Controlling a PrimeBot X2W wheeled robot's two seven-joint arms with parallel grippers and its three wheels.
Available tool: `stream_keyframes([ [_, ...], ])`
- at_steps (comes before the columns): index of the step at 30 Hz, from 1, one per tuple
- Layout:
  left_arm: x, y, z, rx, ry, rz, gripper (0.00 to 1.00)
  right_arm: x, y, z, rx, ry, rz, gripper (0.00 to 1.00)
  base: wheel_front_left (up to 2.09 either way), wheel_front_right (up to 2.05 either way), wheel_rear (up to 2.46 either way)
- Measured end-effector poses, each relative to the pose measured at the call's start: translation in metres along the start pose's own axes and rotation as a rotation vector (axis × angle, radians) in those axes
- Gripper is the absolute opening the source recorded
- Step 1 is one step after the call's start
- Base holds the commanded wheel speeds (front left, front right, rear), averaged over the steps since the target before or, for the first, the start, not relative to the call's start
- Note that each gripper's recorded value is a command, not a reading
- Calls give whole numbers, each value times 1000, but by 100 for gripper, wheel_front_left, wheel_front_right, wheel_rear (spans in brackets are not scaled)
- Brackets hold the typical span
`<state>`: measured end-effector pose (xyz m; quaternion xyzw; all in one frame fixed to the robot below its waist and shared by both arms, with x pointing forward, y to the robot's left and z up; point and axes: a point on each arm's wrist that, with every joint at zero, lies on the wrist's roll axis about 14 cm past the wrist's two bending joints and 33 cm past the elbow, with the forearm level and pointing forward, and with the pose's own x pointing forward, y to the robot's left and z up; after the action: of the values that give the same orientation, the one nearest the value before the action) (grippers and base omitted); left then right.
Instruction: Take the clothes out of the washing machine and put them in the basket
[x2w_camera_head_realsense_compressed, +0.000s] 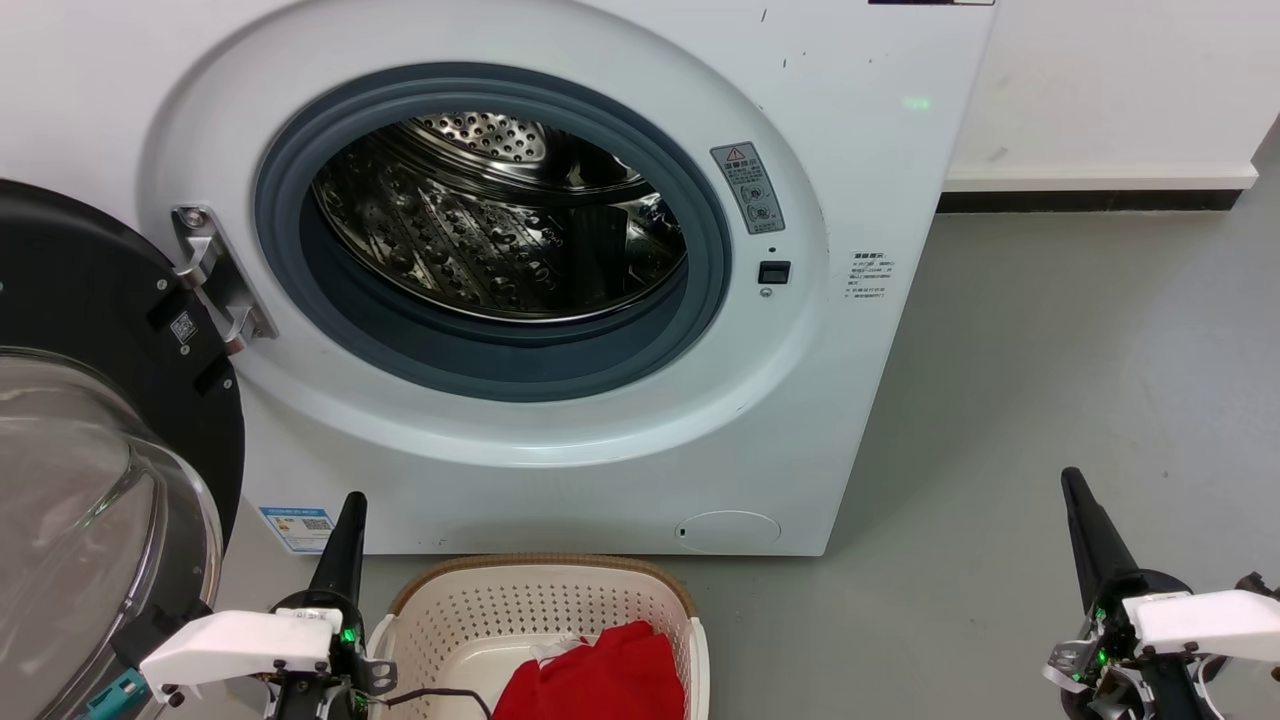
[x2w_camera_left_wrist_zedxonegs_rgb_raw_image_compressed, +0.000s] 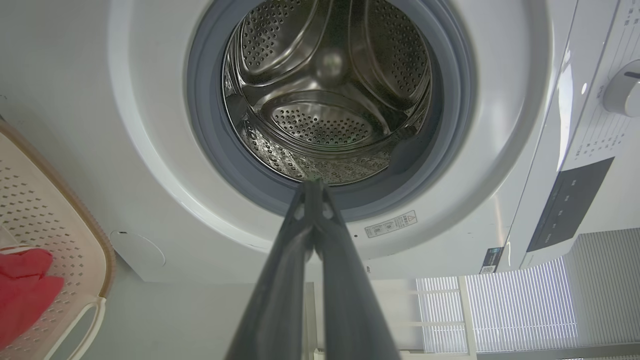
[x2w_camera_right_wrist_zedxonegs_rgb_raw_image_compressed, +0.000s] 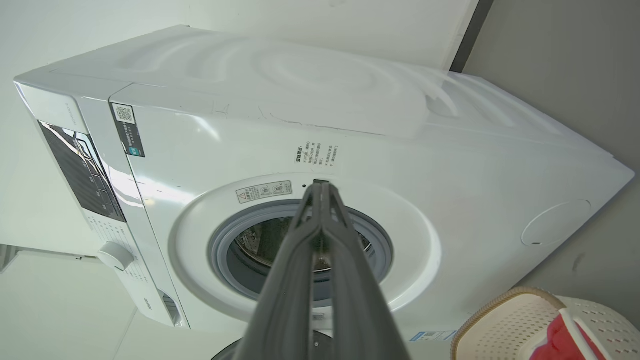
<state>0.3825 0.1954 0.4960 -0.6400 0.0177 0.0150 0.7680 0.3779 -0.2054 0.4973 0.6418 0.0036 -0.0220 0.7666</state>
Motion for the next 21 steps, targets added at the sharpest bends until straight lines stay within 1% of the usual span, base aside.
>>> stream_keyframes([
  [21,4,-6,5,-159,-2,-28,0,9,8,-4,154,24,27,0,0,0,0],
])
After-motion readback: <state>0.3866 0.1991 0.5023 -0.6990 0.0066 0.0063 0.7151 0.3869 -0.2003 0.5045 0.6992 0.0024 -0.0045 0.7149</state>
